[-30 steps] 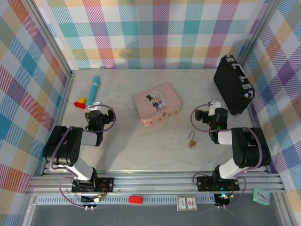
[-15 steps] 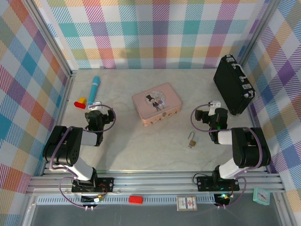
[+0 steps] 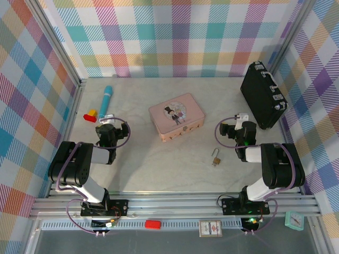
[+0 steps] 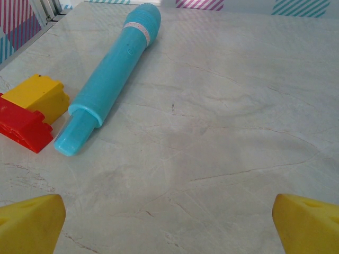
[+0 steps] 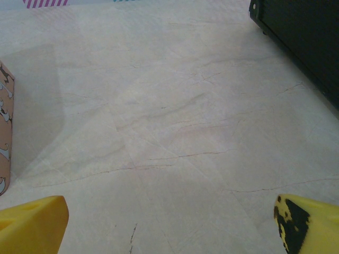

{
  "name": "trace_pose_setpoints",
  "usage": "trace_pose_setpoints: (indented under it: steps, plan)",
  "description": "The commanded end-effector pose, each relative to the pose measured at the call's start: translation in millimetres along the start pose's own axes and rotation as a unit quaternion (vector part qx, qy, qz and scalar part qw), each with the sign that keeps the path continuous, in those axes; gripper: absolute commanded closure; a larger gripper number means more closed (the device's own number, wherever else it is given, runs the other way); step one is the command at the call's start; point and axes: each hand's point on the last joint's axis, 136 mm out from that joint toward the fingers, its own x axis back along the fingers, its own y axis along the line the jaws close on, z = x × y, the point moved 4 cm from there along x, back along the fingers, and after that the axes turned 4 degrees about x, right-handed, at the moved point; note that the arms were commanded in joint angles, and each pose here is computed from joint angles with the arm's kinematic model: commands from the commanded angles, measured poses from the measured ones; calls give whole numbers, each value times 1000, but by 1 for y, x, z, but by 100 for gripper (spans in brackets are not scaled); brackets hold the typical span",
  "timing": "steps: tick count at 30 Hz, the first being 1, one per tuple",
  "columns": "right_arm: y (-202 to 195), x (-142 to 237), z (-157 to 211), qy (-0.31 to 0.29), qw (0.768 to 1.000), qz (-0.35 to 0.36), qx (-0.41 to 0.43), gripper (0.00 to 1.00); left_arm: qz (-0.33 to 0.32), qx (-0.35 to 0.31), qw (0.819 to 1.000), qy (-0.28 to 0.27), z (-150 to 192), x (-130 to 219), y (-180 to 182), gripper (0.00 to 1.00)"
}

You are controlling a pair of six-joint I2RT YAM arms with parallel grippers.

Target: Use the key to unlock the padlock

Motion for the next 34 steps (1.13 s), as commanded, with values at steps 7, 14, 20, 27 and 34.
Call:
trace_pose_setpoints:
  steps: [7, 14, 20, 27, 34]
  plan:
    - [2, -1, -17, -32, 999, -7, -2, 1, 6, 7, 1000, -6, -5, 2, -2, 0]
    - [2, -1, -17, -32, 999, -7, -3, 1, 6, 7, 1000, -7, -5, 2, -2, 0]
    - [2, -1, -17, -32, 999, -7, -3, 1, 6, 8, 1000, -6, -5, 2, -2, 0]
    - [3, -2, -17, -29, 1000, -10, -1, 1, 6, 8, 1000, -7, -6, 1, -2, 0]
    - [3, -1, -17, -30, 1000, -11, -1, 1, 6, 8, 1000, -7, -5, 1, -2, 0]
